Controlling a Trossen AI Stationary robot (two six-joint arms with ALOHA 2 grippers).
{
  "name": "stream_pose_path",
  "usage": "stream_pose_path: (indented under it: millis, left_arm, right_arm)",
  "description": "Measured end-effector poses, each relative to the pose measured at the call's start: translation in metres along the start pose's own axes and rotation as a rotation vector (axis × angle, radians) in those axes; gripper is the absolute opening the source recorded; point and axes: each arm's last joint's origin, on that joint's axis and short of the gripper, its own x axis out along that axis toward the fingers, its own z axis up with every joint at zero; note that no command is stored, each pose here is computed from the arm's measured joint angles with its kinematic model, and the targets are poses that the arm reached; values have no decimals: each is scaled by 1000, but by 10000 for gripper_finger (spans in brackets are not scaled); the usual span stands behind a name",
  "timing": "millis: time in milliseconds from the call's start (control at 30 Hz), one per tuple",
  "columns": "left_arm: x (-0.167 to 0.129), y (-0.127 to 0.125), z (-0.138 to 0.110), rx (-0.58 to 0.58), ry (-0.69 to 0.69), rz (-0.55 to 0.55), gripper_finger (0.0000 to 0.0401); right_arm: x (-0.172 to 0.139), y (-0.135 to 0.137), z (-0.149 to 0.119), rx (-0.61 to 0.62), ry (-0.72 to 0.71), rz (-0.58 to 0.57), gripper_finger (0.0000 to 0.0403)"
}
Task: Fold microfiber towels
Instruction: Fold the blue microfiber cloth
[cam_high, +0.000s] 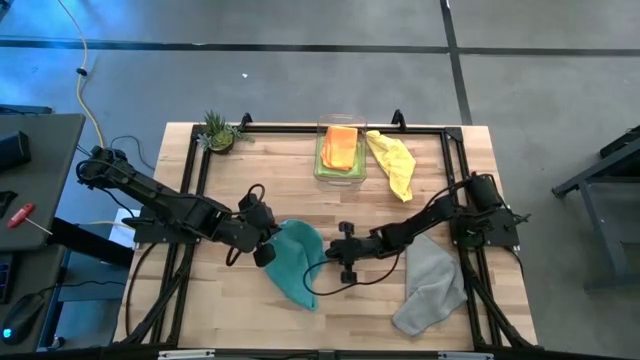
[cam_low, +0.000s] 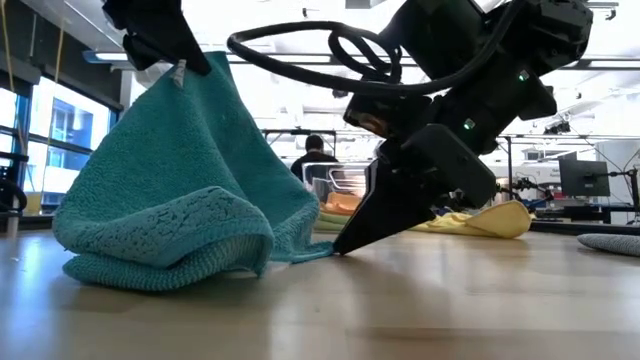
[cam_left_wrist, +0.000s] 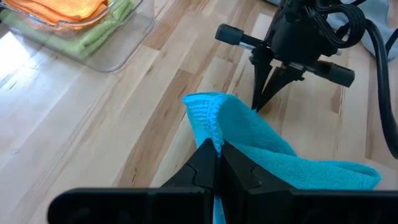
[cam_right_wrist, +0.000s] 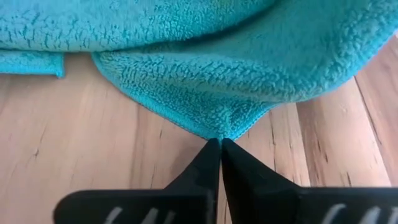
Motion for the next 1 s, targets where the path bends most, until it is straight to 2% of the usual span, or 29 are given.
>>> stream_pose_path:
  millis: [167,400,700,1000]
  left_arm:
    - [-8,-2,1,3,-26,-18,0]
    - [-26,-3,1,2,-84,-33,0]
    - [-45,-15,-8,56,-166,-66,0]
    - [-71,-40,-17,34,-314,-172,0]
  right_arm:
    - [-13,-1,2,-14,53,-56,1]
    - [-57,2,16,-28,64,-159,1]
    - [-114,17,33,-47,-36,-228,0]
    - [-161,37,41,-52,-172,-214,0]
